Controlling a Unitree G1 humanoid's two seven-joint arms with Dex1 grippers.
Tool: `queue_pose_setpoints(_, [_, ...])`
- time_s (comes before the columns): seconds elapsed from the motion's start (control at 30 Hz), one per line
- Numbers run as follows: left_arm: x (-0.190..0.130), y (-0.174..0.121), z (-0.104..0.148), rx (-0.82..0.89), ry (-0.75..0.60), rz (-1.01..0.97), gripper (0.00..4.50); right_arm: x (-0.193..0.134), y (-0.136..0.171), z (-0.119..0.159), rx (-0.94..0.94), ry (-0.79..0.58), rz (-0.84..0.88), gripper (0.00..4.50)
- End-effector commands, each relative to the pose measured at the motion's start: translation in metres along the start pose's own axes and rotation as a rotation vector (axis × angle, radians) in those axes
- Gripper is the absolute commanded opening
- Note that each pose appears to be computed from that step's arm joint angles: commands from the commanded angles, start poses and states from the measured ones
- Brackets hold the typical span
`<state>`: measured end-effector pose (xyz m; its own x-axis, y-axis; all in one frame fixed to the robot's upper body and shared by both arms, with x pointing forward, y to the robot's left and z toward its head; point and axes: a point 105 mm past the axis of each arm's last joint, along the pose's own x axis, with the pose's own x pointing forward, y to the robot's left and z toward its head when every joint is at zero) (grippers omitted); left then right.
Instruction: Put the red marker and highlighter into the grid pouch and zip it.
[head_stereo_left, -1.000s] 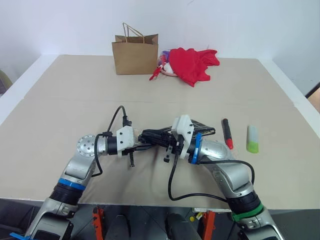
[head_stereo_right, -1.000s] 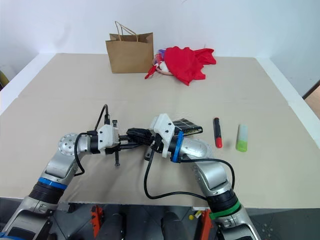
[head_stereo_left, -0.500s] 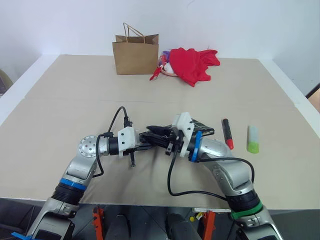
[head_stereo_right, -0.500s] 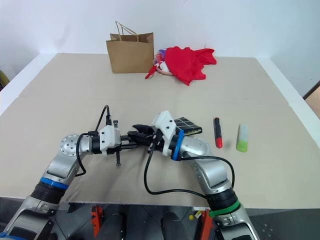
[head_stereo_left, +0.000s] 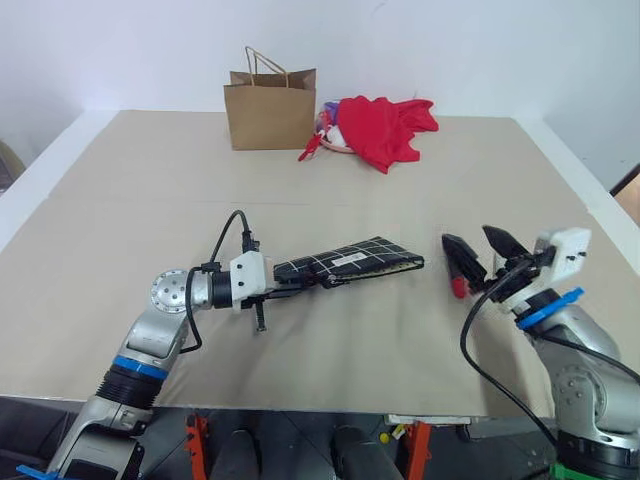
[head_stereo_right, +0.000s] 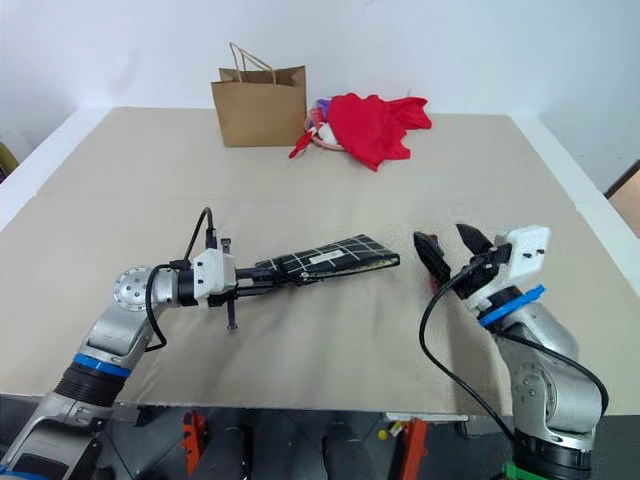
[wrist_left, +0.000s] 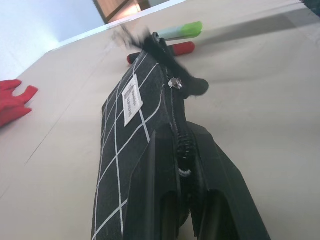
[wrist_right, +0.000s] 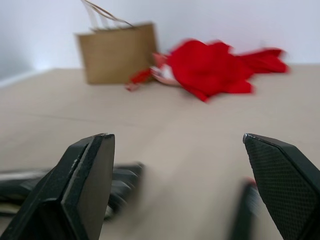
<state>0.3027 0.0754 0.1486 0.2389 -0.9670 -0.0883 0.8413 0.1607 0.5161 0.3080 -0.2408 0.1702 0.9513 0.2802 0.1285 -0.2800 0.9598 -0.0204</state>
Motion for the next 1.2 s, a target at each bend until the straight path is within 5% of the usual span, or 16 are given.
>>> queue_pose_setpoints(0.03, [-0.005,0.01,0.014,0.051,-0.031,0.016,0.0,0.001,-0.015,-0.008,-0.112,0.028,-0.102,4.45])
queue_pose_setpoints(0.6, [-0.007,0.007,0.016,0.057,-0.028,0.018,0.0,0.007,-0.004,-0.078,-0.039,0.291,-0.2,4.45])
queue_pose_setpoints(0.7, [-0.006,0.006,0.016,0.055,-0.028,0.019,0.0,0.008,0.0,-0.083,-0.021,0.308,-0.215,3.56])
queue_pose_setpoints(0.83, [-0.006,0.007,0.016,0.056,-0.029,0.024,0.0,0.006,0.004,-0.087,-0.016,0.322,-0.228,1.5])
queue_pose_setpoints(0.93, [-0.006,0.007,0.016,0.058,-0.029,0.023,0.0,0.005,0.008,-0.086,-0.013,0.322,-0.226,0.59])
queue_pose_setpoints(1.03, [-0.005,0.007,0.016,0.059,-0.029,0.02,0.0,0.01,0.014,-0.072,-0.052,0.28,-0.162,0.59])
queue_pose_setpoints(1.2, [-0.004,0.007,0.016,0.061,-0.031,0.01,0.0,0.02,0.03,0.007,-0.212,0.061,0.117,0.59])
